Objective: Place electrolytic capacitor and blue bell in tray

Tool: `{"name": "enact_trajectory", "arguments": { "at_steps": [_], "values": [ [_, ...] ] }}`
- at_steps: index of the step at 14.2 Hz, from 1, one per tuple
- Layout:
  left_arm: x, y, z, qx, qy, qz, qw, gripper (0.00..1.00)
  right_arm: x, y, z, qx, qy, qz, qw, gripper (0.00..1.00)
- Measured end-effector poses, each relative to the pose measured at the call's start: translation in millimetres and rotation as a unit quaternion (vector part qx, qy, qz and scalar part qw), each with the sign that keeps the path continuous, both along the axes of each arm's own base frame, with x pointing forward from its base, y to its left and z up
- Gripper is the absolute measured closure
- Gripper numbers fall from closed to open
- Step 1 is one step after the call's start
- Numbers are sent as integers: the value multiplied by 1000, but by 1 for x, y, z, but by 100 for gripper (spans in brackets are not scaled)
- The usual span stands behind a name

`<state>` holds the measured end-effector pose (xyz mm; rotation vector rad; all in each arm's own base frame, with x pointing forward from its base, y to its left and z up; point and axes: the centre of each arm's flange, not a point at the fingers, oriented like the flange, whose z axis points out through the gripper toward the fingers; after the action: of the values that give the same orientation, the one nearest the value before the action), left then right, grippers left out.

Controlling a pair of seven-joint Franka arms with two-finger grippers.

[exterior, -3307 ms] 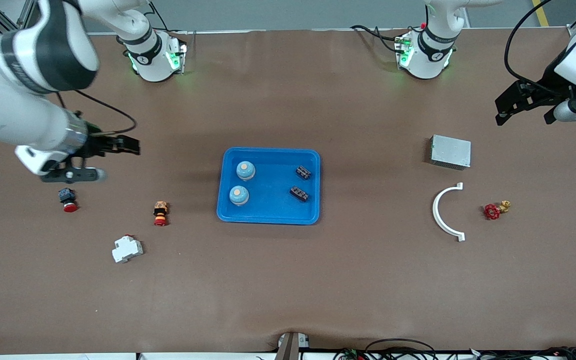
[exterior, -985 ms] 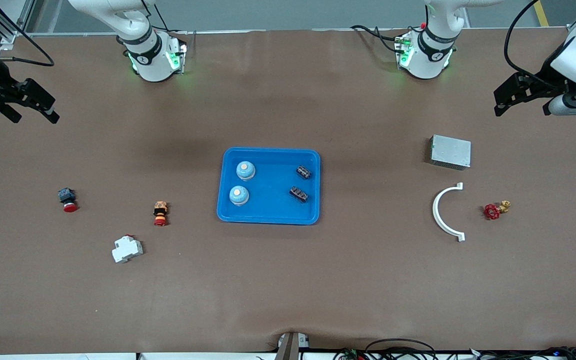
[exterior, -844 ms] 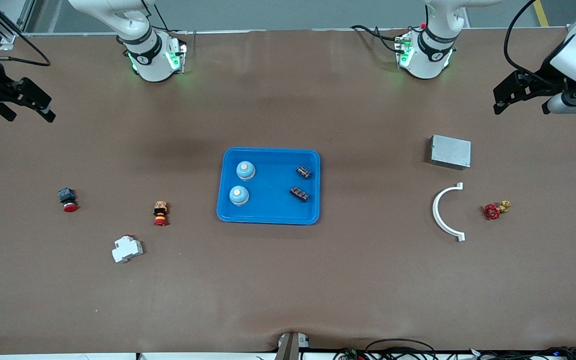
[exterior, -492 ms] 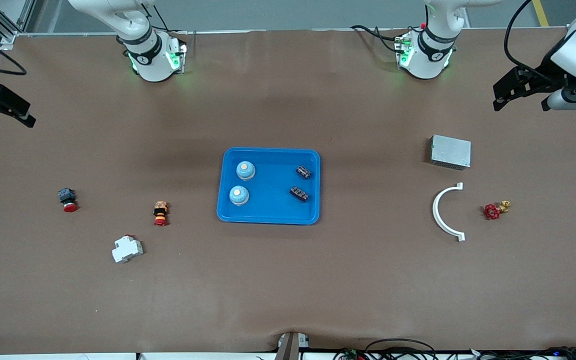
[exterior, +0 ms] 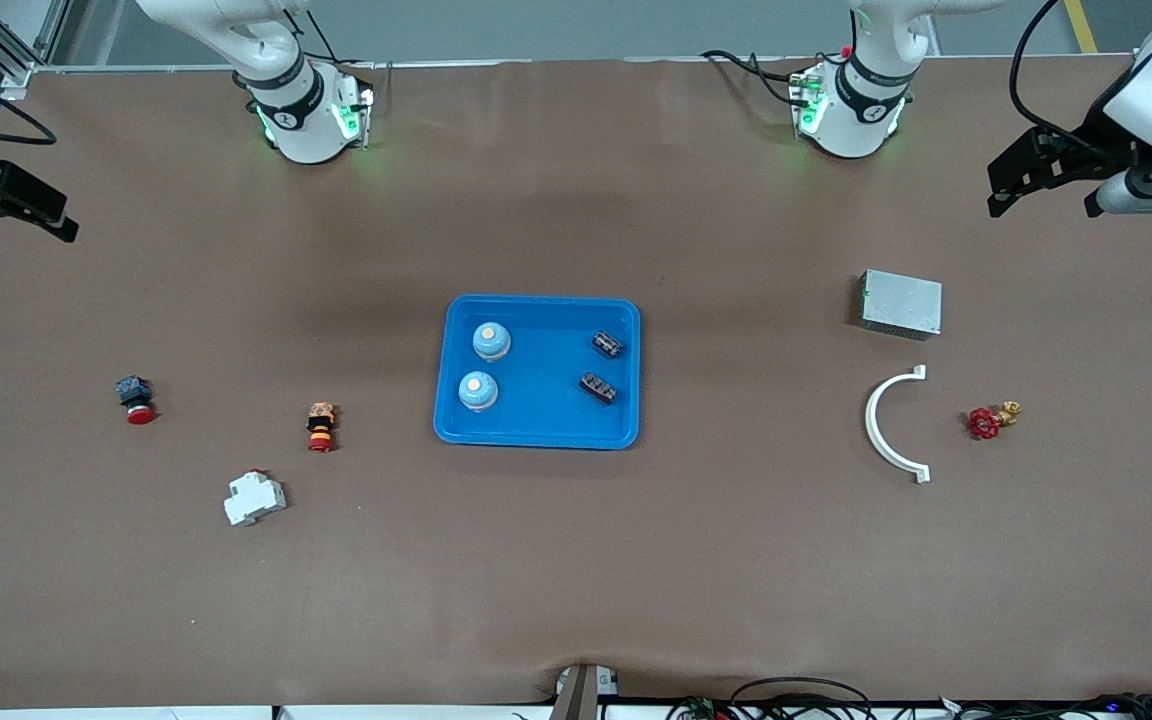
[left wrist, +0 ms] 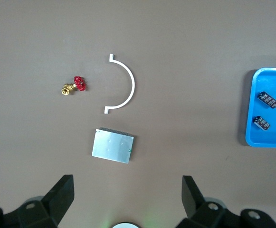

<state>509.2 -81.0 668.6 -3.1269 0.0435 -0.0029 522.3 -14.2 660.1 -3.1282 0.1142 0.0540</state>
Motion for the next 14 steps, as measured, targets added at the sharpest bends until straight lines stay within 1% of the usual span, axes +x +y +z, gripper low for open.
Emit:
{"name": "enact_trajectory", "arguments": {
  "at_steps": [6, 10, 14],
  "values": [
    [0, 1, 5, -1, -6, 1, 1000, 0, 0, 3, 1, 0, -1, 3, 1000, 0],
    [0, 3, 8, -2, -9, 3, 1000, 0, 0, 3, 8, 0, -8, 3, 1000, 0],
    [0, 4, 11, -2, -12, 3, 1000, 0, -1, 3, 9, 0, -9, 3, 1000, 0]
  ]
}}
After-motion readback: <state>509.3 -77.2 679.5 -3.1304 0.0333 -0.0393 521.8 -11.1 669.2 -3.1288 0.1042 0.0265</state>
